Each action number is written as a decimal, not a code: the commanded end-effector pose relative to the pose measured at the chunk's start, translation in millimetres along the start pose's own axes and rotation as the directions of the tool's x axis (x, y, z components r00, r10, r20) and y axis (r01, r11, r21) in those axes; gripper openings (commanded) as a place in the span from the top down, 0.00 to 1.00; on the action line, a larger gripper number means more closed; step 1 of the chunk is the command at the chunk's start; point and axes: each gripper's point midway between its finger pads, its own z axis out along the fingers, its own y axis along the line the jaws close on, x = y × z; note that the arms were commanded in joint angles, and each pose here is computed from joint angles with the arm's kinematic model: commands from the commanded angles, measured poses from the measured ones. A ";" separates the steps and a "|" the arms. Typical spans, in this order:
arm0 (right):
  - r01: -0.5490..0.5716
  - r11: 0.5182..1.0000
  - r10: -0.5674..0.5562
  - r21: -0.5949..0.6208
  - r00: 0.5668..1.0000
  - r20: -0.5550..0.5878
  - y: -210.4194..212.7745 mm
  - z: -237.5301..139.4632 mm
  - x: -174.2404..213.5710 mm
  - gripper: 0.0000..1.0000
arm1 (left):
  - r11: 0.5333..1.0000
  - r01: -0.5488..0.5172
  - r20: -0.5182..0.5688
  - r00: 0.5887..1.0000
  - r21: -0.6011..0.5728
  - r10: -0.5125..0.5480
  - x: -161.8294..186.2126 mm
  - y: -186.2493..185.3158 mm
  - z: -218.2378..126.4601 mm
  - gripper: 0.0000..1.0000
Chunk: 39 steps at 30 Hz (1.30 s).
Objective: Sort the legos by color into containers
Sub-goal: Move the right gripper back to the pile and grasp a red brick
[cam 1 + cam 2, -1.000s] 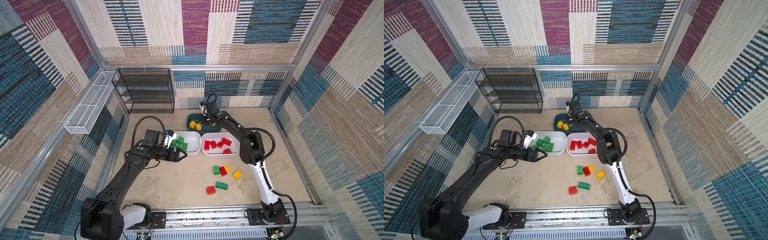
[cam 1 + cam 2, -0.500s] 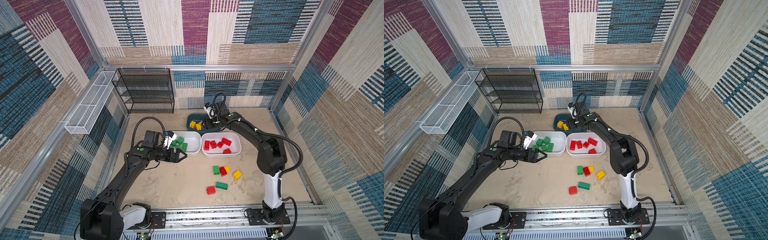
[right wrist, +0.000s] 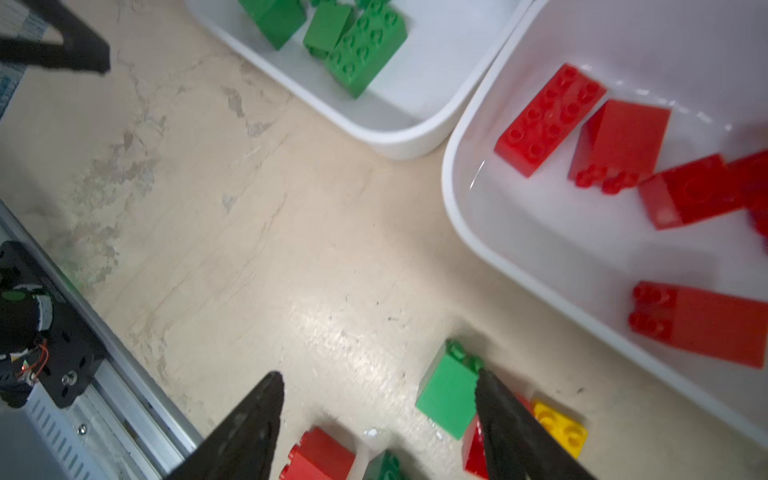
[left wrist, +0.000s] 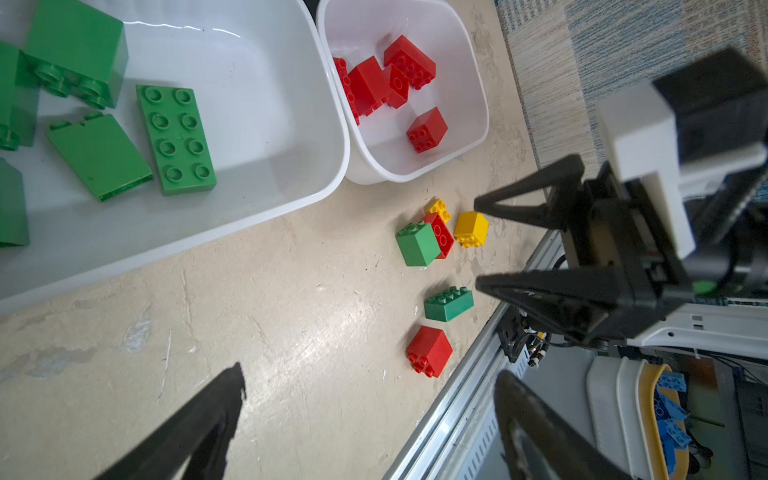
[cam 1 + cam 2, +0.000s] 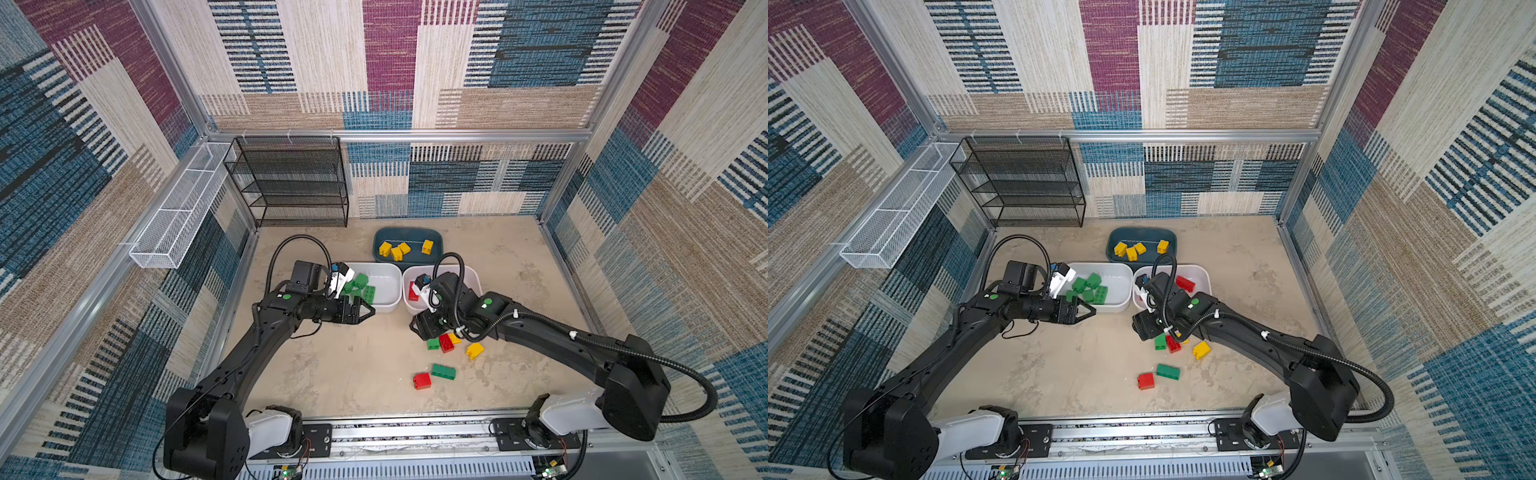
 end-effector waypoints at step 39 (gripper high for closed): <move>0.757 0.598 -0.800 -0.262 0.581 -0.149 31.8 46.0 111.8 0.30 | 1.000 -0.009 0.000 1.000 0.006 0.009 2.8 -1.3 -1.1 0.05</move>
